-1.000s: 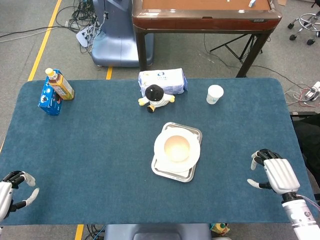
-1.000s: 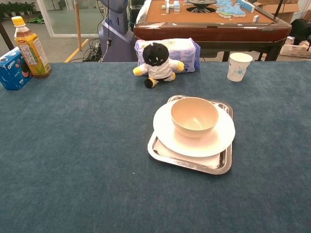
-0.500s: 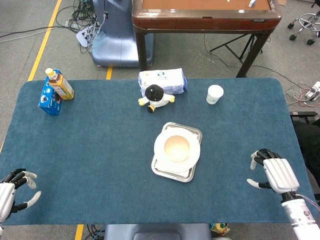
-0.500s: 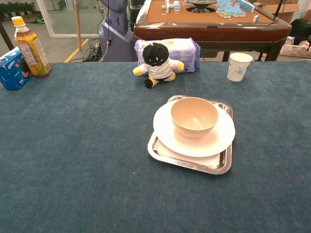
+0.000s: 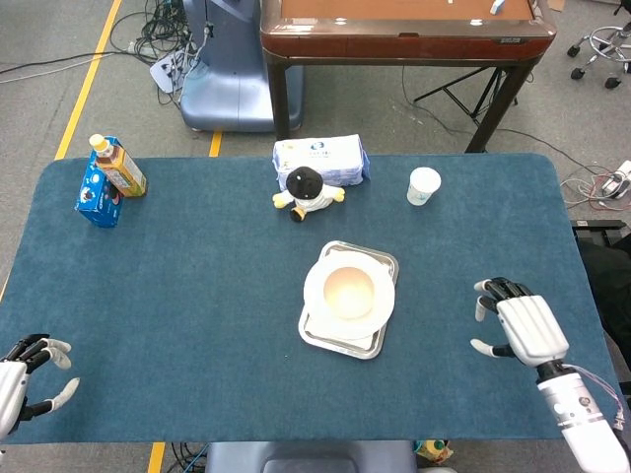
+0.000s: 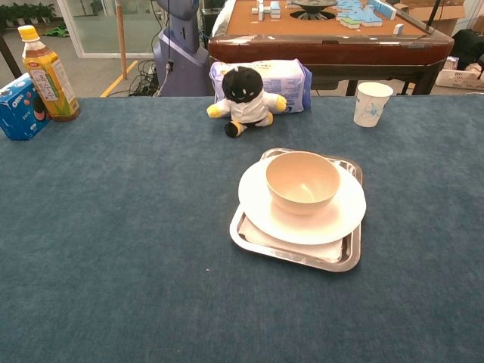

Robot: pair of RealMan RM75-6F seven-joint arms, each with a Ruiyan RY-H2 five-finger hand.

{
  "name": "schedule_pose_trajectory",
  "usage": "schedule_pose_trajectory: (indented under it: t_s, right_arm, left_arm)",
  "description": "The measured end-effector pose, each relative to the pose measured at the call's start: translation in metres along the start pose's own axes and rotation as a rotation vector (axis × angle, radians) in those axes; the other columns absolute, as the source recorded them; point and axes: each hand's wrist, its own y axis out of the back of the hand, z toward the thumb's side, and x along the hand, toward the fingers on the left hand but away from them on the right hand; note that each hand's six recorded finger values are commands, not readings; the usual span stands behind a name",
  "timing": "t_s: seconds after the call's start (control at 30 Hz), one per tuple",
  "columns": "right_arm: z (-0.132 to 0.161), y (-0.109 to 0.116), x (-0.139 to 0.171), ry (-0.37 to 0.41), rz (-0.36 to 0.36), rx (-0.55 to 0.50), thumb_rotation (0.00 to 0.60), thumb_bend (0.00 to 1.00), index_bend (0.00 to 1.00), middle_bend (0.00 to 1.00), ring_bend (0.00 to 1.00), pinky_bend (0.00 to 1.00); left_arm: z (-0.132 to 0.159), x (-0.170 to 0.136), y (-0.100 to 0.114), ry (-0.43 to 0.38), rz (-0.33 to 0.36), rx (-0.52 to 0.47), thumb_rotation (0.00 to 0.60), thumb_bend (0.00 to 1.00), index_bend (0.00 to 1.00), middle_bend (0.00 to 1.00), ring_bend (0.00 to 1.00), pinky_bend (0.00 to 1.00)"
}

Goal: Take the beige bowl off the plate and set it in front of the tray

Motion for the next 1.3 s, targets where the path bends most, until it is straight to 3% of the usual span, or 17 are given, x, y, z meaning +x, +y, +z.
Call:
schedule_pose_trajectory:
  t_s: [0.23, 0.4, 0.53, 0.87, 1.3]
  right_arm:
    - [0.017, 0.005, -0.033, 0.071, 0.010, 0.079, 0.600, 0.11, 0.54, 0.20, 0.07, 0.15]
    - [0.029, -0.001, -0.054, 0.119, 0.056, 0.138, 0.600, 0.11, 0.54, 0.09, 0.00, 0.07]
    - [0.046, -0.007, -0.071, 0.186, 0.093, 0.212, 0.600, 0.13, 0.53, 0.06, 0.00, 0.06]
    - [0.092, -0.022, -0.097, 0.324, 0.124, 0.350, 0.600, 0.35, 0.46, 0.01, 0.00, 0.05]
    - [0.124, -0.046, -0.115, 0.399, 0.103, 0.433, 0.600, 0.35, 0.43, 0.00, 0.00, 0.04]
  left_arm:
    - [0.001, -0.001, 0.000, 0.002, 0.004, 0.009, 0.600, 0.23, 0.53, 0.38, 0.21, 0.41]
    - [0.001, -0.001, 0.000, 0.004, 0.006, 0.008, 0.600, 0.23, 0.53, 0.37, 0.21, 0.41]
    - [0.000, -0.002, 0.002, 0.008, 0.009, 0.005, 0.600, 0.23, 0.53, 0.36, 0.21, 0.41]
    - [-0.003, -0.002, 0.005, 0.013, 0.015, -0.007, 0.600, 0.23, 0.53, 0.36, 0.21, 0.41]
    - [-0.005, -0.004, 0.009, 0.020, 0.024, -0.016, 0.600, 0.23, 0.53, 0.36, 0.21, 0.41]
